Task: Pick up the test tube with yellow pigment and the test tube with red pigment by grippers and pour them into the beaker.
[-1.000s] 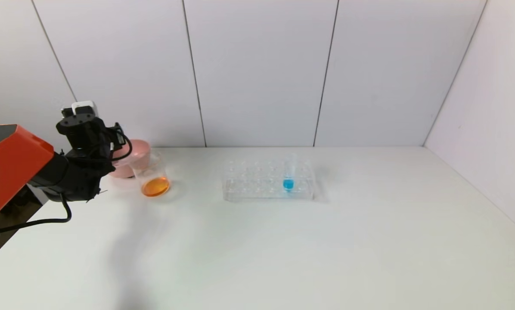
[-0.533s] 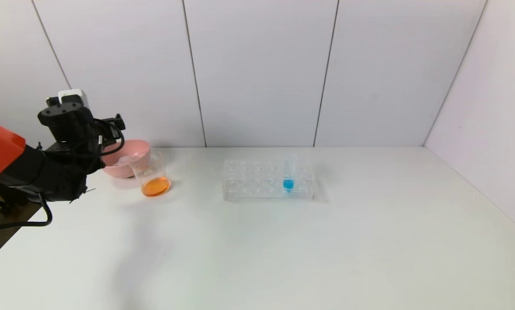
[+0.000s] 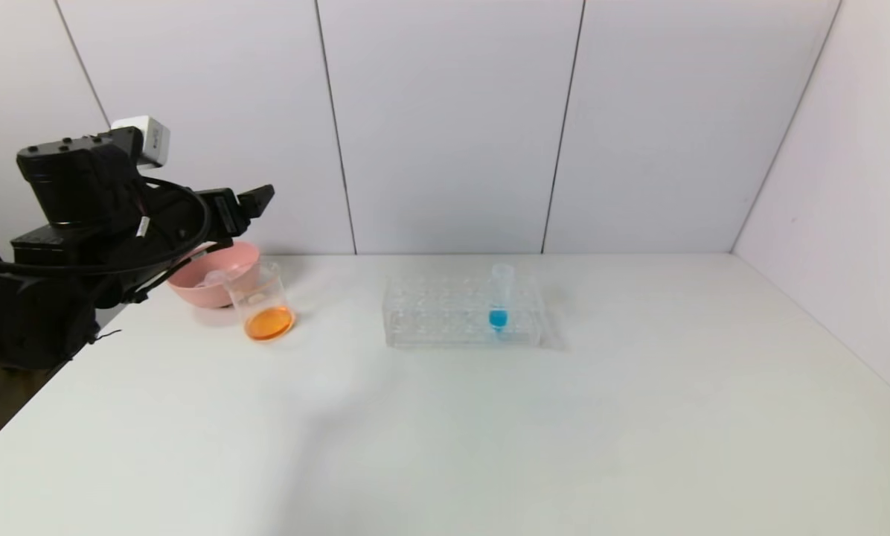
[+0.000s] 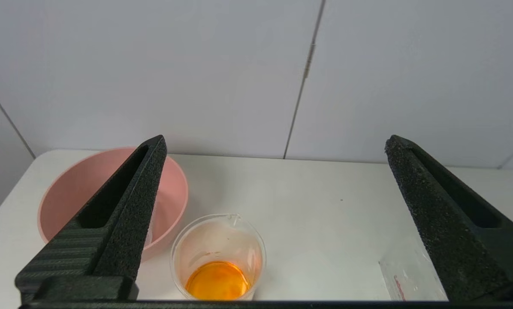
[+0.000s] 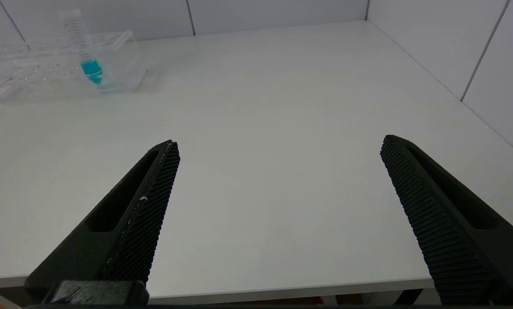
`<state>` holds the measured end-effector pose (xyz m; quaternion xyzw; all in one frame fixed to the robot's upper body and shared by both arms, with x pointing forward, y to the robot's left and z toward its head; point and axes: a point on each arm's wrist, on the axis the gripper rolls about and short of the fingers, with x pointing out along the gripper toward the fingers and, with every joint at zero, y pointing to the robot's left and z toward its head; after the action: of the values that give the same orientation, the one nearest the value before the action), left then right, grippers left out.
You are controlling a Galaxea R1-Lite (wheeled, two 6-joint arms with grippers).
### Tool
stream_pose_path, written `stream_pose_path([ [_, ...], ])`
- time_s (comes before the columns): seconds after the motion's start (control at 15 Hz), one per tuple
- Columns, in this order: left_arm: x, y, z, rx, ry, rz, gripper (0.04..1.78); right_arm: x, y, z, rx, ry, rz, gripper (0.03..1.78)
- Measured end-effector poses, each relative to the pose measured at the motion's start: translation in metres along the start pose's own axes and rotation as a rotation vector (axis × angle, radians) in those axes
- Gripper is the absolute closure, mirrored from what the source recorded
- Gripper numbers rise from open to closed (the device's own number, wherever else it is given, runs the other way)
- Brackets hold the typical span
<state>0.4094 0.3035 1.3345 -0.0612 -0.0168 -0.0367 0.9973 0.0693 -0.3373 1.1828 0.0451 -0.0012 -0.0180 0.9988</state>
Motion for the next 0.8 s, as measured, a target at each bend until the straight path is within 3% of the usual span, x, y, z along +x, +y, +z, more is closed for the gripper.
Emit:
stream_pose_path([
  [0.27,-0.055,-0.006,0.022,0.189,-0.056,-0.007,0.04,0.000,0.000,0.000,0.000,0.000,0.000,0.10],
  [0.47,-0.102,0.001,0.036,0.287,-0.072,0.076,0.04,0.000,0.000,0.000,0.000,0.000,0.000,0.10],
  [0.8,-0.190,0.009,0.064,0.319,-0.130,0.185,0.04,0.000,0.000,0.000,0.000,0.000,0.000,0.10],
])
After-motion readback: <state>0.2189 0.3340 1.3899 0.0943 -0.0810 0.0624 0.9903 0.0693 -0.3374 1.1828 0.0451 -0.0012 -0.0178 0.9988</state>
